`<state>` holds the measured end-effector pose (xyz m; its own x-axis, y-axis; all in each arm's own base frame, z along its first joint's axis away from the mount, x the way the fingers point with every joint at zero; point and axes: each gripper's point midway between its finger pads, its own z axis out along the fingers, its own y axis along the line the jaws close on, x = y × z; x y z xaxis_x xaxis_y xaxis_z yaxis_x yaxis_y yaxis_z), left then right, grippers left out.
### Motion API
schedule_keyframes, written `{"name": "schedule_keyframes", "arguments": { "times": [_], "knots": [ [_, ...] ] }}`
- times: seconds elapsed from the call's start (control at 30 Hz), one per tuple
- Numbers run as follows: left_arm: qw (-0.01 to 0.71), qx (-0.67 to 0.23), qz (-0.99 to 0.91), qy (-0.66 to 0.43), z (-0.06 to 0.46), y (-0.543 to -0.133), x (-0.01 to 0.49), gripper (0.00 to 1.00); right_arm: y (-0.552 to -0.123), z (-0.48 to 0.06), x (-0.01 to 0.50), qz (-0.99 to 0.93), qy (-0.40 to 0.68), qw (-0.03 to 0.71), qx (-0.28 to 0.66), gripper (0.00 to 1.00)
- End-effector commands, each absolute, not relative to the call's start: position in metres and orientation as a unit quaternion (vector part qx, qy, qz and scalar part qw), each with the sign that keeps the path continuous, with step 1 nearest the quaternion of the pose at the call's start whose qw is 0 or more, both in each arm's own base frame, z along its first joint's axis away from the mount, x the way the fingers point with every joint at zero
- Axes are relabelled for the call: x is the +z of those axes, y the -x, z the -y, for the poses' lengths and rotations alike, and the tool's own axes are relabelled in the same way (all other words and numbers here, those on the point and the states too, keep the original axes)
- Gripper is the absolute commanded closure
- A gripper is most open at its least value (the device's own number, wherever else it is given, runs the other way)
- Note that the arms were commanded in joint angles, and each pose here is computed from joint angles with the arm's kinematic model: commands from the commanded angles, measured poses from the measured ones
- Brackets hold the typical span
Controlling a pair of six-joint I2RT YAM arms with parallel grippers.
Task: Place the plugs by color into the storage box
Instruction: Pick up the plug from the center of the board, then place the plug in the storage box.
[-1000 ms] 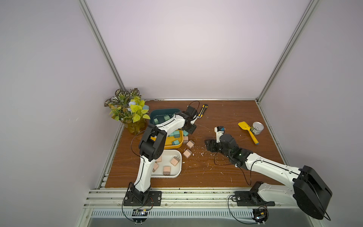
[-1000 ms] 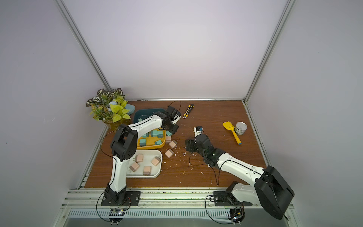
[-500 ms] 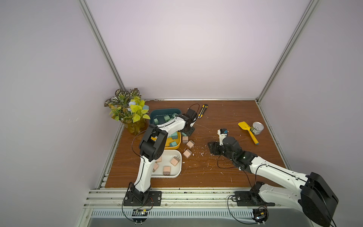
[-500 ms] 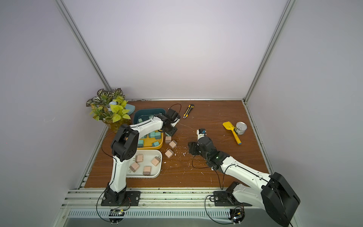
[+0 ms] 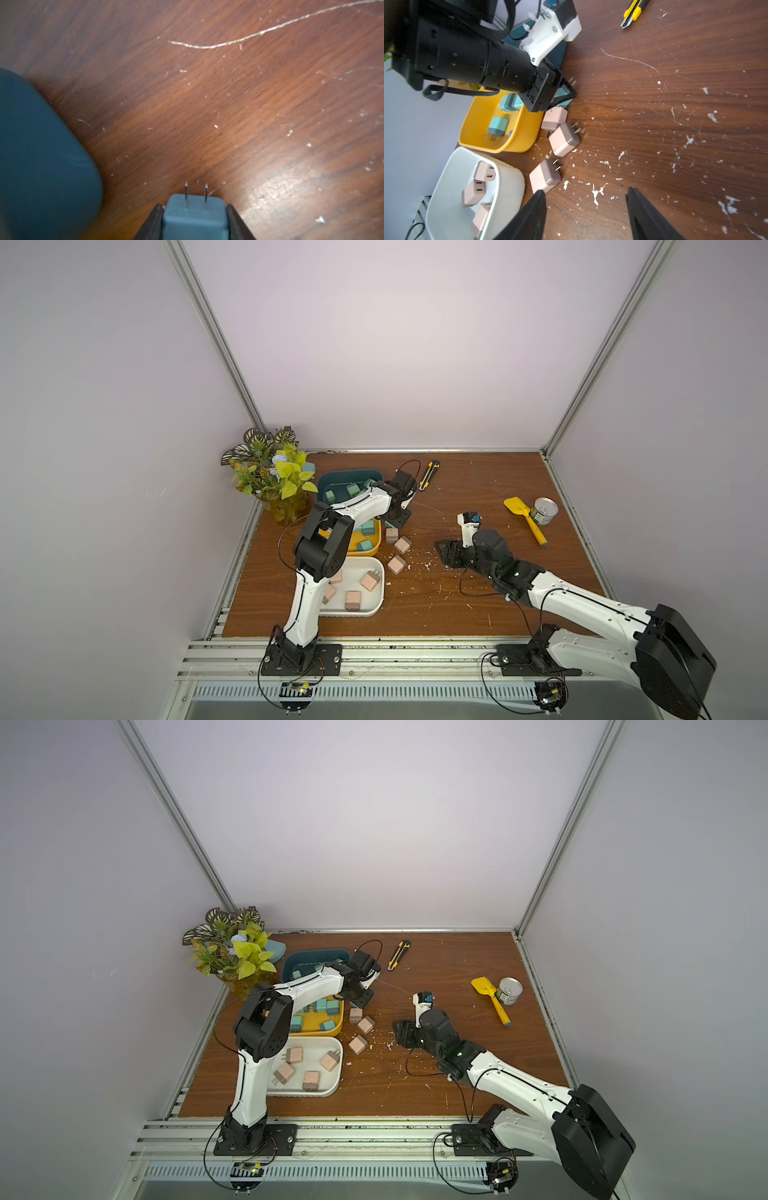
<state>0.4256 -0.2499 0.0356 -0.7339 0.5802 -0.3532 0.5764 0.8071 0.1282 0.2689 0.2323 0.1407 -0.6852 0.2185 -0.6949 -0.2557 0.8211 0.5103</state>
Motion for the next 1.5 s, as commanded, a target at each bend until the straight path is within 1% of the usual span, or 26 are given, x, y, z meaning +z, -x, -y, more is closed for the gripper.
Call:
{"name": "schedule_keyframes", "arguments": {
  "times": [0.0,0.3,0.47,0.57,0.63,0.67,0.87,1.03,1.17,1.33,1.37,1.47],
  "knots": [
    [0.197,-0.014,-0.930,-0.310,0.253,-0.420,0.052,0.67,-0.271,-0.239,0.151,-0.854,0.003,0.403,0.329,0.33],
    [0.289,-0.058,-0.912,-0.285,0.265,-0.427,0.116,0.69,-0.266,-0.243,0.165,-0.850,0.018,0.402,0.340,0.34],
    [0.321,-0.069,-0.905,-0.270,0.261,-0.422,0.143,0.69,-0.262,-0.255,0.181,-0.833,0.024,0.404,0.377,0.36],
    [0.324,-0.071,-0.907,-0.260,0.252,-0.410,0.149,0.72,-0.259,-0.262,0.186,-0.829,0.028,0.403,0.386,0.36],
    [0.334,-0.069,-0.906,-0.250,0.244,-0.402,0.158,0.78,-0.258,-0.268,0.187,-0.831,0.034,0.399,0.386,0.36],
    [0.336,-0.068,-0.907,-0.246,0.240,-0.398,0.159,0.79,-0.258,-0.271,0.187,-0.832,0.037,0.397,0.385,0.36],
    [0.353,-0.062,-0.910,-0.208,0.204,-0.367,0.163,0.78,-0.253,-0.297,0.193,-0.829,0.061,0.391,0.396,0.37],
    [0.353,-0.077,-0.921,-0.147,0.165,-0.350,0.154,0.78,-0.249,-0.322,0.197,-0.823,0.080,0.383,0.412,0.37],
    [0.338,-0.058,-0.928,-0.148,0.147,-0.337,0.137,0.75,-0.242,-0.345,0.192,-0.829,0.102,0.367,0.409,0.37],
    [0.313,-0.032,-0.934,-0.167,0.138,-0.329,0.120,0.71,-0.241,-0.365,0.178,-0.838,0.110,0.349,0.406,0.37],
    [0.314,-0.029,-0.934,-0.168,0.137,-0.329,0.118,0.67,-0.240,-0.370,0.177,-0.838,0.113,0.345,0.406,0.37],
    [0.318,-0.024,-0.933,-0.167,0.134,-0.329,0.115,0.47,-0.240,-0.380,0.176,-0.840,0.122,0.340,0.405,0.37]
  ]
}}
